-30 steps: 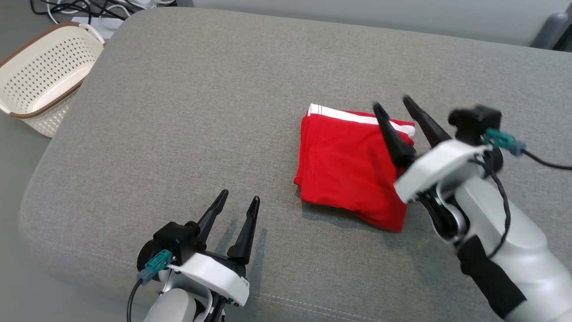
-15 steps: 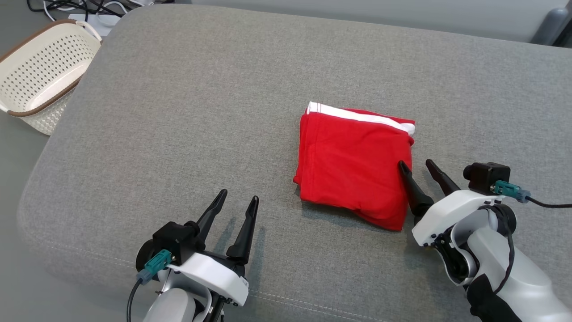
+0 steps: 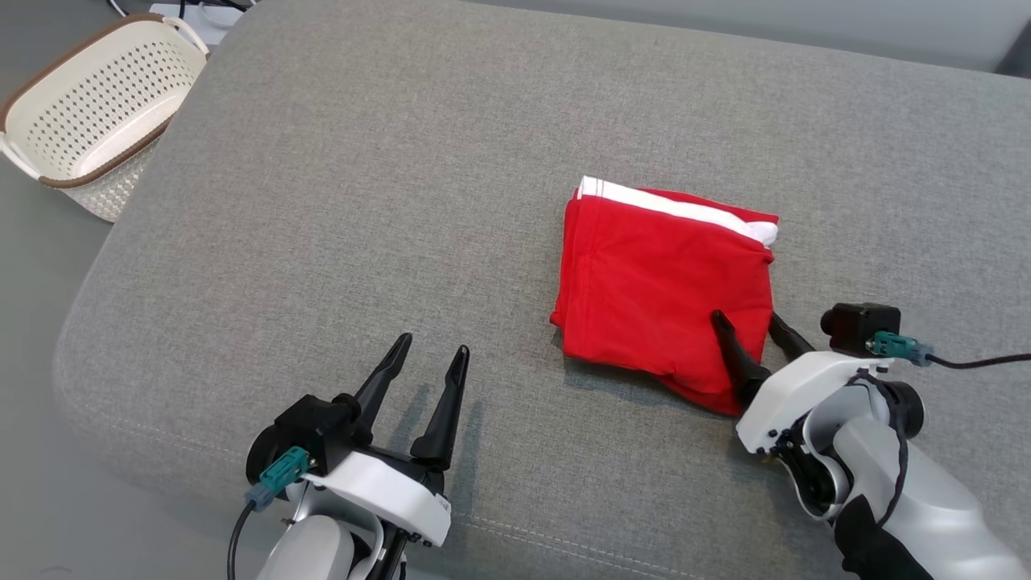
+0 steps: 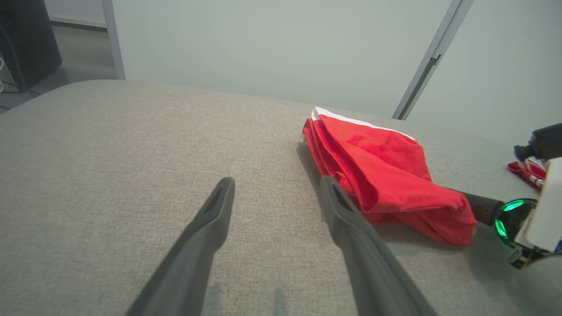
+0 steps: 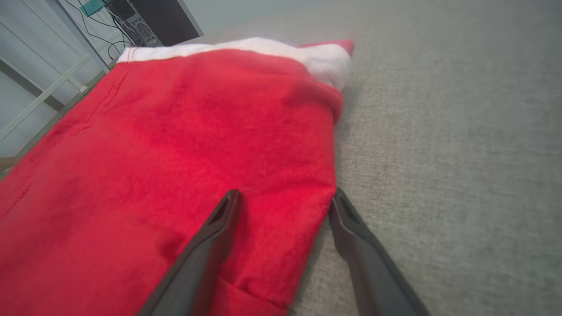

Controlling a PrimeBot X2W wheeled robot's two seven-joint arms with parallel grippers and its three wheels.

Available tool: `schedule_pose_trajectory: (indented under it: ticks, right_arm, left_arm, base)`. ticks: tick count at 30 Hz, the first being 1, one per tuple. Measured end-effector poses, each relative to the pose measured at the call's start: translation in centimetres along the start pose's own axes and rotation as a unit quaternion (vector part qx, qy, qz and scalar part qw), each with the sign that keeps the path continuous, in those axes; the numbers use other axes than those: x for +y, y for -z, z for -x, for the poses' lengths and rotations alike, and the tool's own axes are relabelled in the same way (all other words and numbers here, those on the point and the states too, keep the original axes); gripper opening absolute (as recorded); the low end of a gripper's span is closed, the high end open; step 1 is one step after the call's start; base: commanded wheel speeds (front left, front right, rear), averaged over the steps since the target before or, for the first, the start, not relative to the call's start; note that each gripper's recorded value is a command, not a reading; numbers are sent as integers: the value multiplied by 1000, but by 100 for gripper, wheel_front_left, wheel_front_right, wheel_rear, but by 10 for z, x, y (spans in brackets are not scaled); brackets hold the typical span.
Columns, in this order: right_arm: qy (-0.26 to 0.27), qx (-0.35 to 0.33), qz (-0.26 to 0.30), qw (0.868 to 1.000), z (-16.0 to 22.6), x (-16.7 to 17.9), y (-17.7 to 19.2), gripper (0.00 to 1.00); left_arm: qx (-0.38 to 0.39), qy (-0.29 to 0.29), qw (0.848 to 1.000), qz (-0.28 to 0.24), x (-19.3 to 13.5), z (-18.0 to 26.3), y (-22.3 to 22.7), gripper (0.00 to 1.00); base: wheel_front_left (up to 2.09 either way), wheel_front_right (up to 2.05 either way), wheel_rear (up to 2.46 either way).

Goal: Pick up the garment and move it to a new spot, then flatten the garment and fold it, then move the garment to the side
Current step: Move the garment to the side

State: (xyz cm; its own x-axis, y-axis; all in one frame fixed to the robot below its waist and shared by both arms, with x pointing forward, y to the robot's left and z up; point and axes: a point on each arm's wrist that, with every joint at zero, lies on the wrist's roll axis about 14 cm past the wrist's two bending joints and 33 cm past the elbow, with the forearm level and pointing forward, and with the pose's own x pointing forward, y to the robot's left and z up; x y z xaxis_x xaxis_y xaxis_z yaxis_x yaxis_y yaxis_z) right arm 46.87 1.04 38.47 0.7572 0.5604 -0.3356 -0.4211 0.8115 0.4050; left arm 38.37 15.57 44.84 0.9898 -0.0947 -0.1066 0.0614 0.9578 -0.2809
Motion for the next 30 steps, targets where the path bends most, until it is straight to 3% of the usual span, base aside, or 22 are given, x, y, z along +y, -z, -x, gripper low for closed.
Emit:
schedule_pose_trajectory:
  ticks: [1, 2, 3, 4, 5, 18, 21, 30]
  right_arm:
    - [-3, 3, 0, 1000, -2, 2, 0, 81]
    - [-7, 3, -1, 1000, -3, 5, 0, 81]
    - [-10, 4, -2, 1000, -4, 7, 0, 39]
    - [-12, 5, -2, 1000, -5, 9, 0, 13]
    - [-13, 6, -3, 1000, -5, 10, 0, 0]
    - [9, -16, -18, 1000, 6, -5, -16, 0]
    - [28, -46, -26, 998, 18, -18, -35, 0]
    - [93, -86, -50, 991, 68, -54, -39, 0]
  left_arm:
    - [0, -1, 1000, 0, 1, 0, 0, 100]
    - [0, -2, 1000, 0, 1, 0, 0, 100]
    - [-1, -3, 1000, 0, 2, 1, 0, 100]
    - [-1, -3, 1000, 0, 2, 1, -1, 100]
    - [-1, -4, 1000, 0, 2, 1, -1, 100]
    - [-7, 4, 1000, -1, -3, -1, -4, 100]
    - [-10, 16, 1000, -5, -10, -4, -7, 100]
    - [-3, 73, 997, -19, -45, -22, -1, 100]
  base:
    - [0, 0, 0]
    - [0, 0, 0]
    - [0, 0, 0]
    - [0, 0, 0]
    - [0, 0, 0]
    - [0, 0, 0]
    - [0, 0, 0]
    - [0, 0, 0]
